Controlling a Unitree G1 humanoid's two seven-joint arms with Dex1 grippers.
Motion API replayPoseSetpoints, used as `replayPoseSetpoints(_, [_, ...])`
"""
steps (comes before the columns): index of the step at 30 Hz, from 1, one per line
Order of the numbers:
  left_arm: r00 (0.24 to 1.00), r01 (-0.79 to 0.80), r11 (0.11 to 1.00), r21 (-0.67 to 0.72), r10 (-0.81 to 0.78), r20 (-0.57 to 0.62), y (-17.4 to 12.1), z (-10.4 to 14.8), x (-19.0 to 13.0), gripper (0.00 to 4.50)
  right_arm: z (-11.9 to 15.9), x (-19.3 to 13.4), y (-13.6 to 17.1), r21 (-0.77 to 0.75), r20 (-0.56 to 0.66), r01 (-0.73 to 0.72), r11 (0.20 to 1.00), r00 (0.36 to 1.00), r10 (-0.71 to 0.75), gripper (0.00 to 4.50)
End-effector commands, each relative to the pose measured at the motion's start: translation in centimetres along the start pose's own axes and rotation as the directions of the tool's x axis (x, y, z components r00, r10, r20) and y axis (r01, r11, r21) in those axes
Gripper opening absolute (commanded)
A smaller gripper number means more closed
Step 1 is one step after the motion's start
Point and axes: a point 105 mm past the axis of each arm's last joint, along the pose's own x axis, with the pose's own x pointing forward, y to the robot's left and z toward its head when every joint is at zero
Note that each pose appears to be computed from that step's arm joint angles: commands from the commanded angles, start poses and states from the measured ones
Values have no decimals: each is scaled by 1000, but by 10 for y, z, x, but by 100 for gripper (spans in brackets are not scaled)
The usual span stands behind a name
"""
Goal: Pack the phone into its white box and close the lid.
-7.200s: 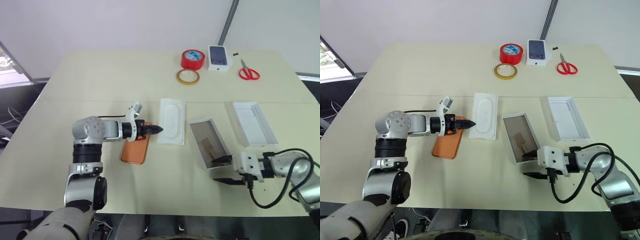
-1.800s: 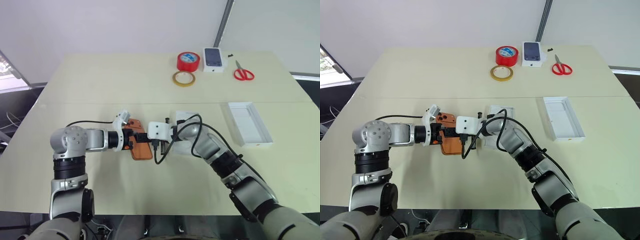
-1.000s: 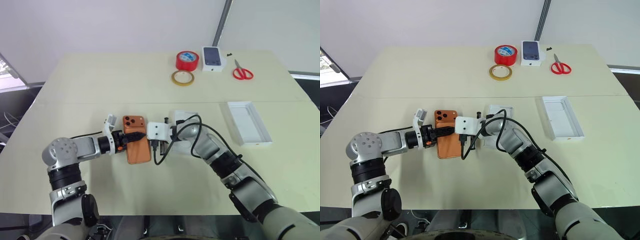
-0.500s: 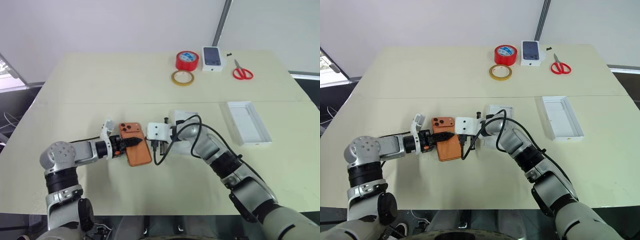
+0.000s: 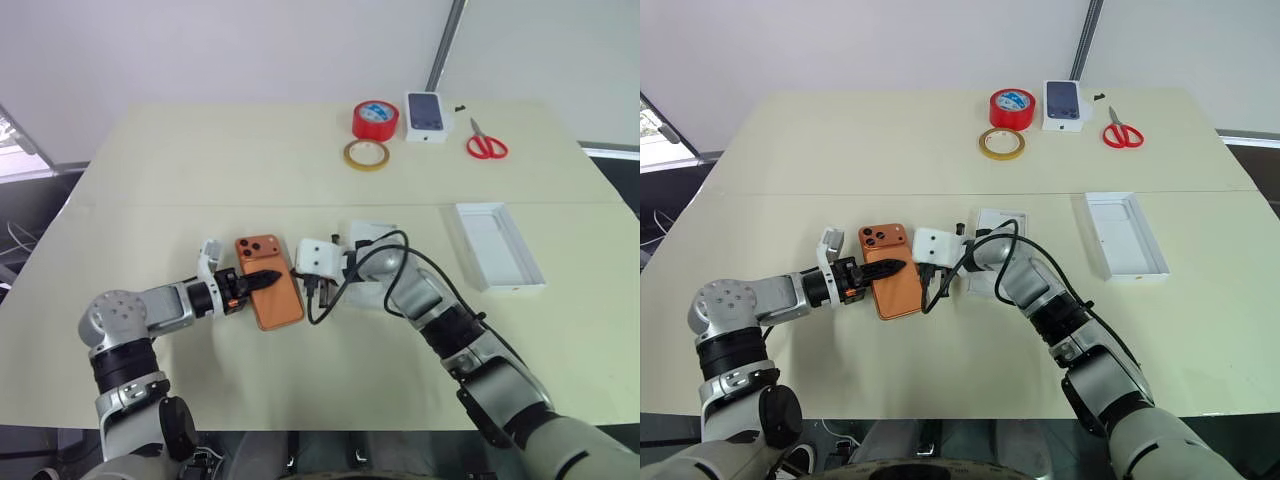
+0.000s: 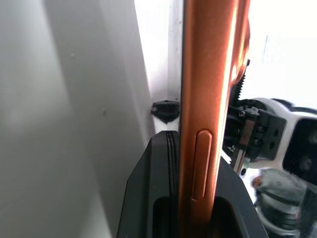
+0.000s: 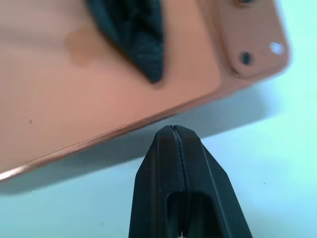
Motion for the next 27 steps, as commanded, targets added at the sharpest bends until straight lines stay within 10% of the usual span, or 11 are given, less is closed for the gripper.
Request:
replayPoseSetpoints(1, [992,78,988,132,-90,88,-19,8,-5,0,49,-46,3,133,311,-135,982,946,88,60])
replayPoseSetpoints(8, [990,136,979,151,-140,19,-20,-2,-2,0,5,-89,25,26,128,-117,993,985,113,376])
replayPoseSetpoints(17, [986,165,957,240,-165,-18,-22,2,1,0,-36,-119,41,-79,-47,-57,995,997,54,376])
replayPoseSetpoints(21, [985,169,957,236,-169,-17,-21,4,5,0,-46,-126,42,-84,-73,-26,996,997,20,251])
replayPoseSetpoints(27, [984,179,953,244,-175,-42,-25,3,8,0,-46,-125,39,-74,-58,22,997,998,-26,251])
